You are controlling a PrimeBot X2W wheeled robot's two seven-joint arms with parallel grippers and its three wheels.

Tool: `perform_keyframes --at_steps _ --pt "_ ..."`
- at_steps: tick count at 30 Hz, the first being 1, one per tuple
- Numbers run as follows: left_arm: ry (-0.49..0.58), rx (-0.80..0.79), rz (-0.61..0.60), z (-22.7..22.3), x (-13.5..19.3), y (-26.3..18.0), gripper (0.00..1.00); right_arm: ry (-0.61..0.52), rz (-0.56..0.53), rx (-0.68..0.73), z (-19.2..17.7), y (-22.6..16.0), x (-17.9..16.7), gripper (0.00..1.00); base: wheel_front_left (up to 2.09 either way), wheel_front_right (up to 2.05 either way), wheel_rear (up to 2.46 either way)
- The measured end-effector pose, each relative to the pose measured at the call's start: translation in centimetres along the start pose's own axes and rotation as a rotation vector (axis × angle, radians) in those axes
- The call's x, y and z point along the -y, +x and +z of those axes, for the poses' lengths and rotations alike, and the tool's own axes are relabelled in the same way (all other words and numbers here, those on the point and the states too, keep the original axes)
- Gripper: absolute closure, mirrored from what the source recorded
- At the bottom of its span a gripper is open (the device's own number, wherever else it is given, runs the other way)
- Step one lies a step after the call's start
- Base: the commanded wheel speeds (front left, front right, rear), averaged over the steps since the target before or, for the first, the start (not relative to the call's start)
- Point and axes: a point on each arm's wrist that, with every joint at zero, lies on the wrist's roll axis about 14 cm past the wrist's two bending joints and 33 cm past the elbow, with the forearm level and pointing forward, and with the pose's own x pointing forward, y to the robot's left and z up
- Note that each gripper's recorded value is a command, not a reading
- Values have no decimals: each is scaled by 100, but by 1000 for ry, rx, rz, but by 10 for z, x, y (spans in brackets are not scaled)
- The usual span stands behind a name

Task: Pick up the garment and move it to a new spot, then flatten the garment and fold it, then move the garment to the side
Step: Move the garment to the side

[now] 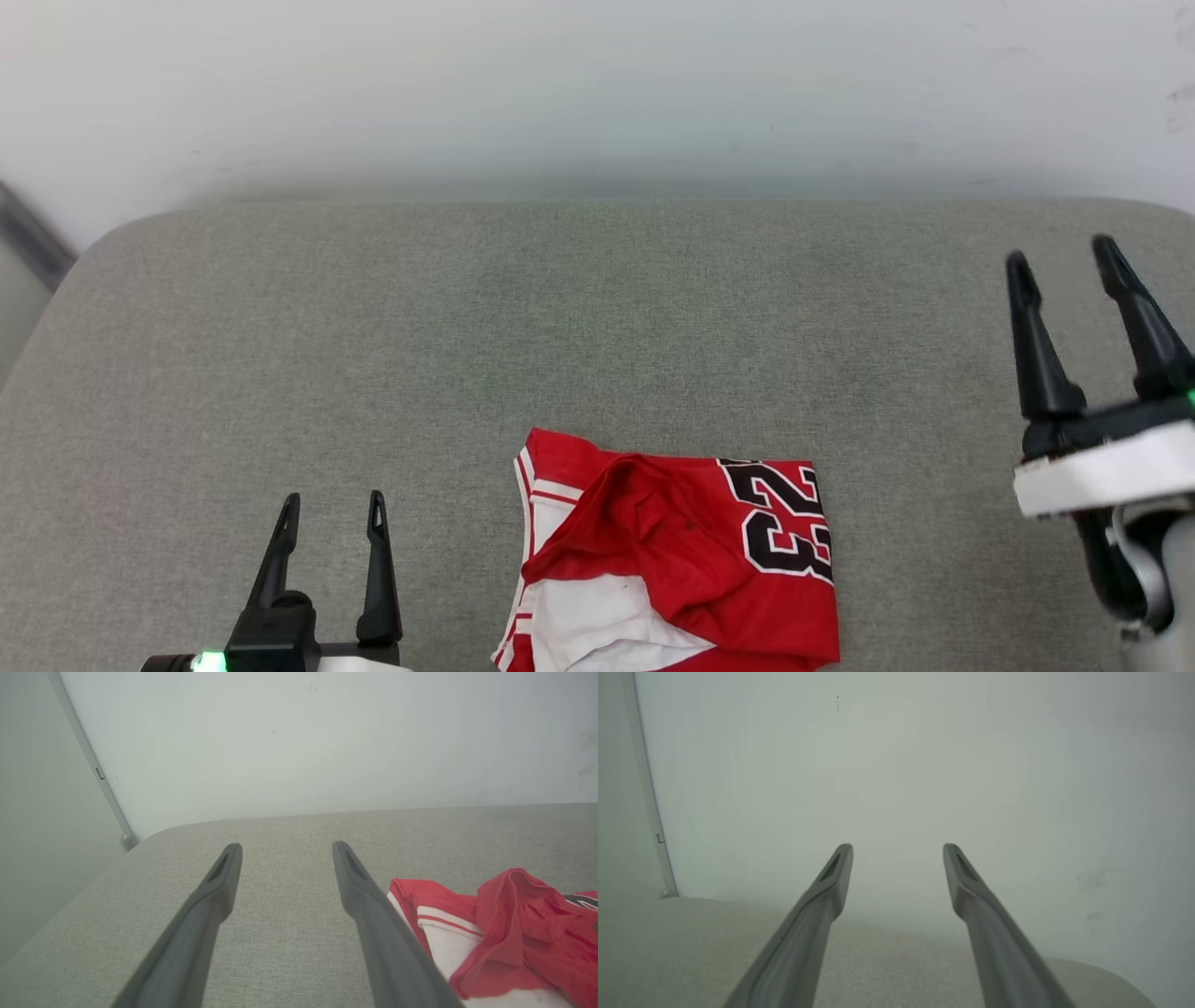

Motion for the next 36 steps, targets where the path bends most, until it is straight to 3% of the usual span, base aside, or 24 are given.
perform_keyframes --at_steps 3,8,17,23,36 --pt "0 -2 1 -1 0 0 0 17 77 -140 -13 17 -7 0 0 0 0" --pt "0 -8 3 -2 -1 2 0 71 172 -555 -66 5 -13 0 0 0 0" --pt "-1 -20 3 -7 -2 9 0 306 303 -1177 -141 -71 -36 0 0 0 0" --pt "2 -29 11 -11 -4 17 0 420 340 -1348 -174 -101 -56 0 0 0 0" --pt "15 -71 25 -27 -10 32 0 575 406 -1462 -226 -119 -114 0 0 0 0"
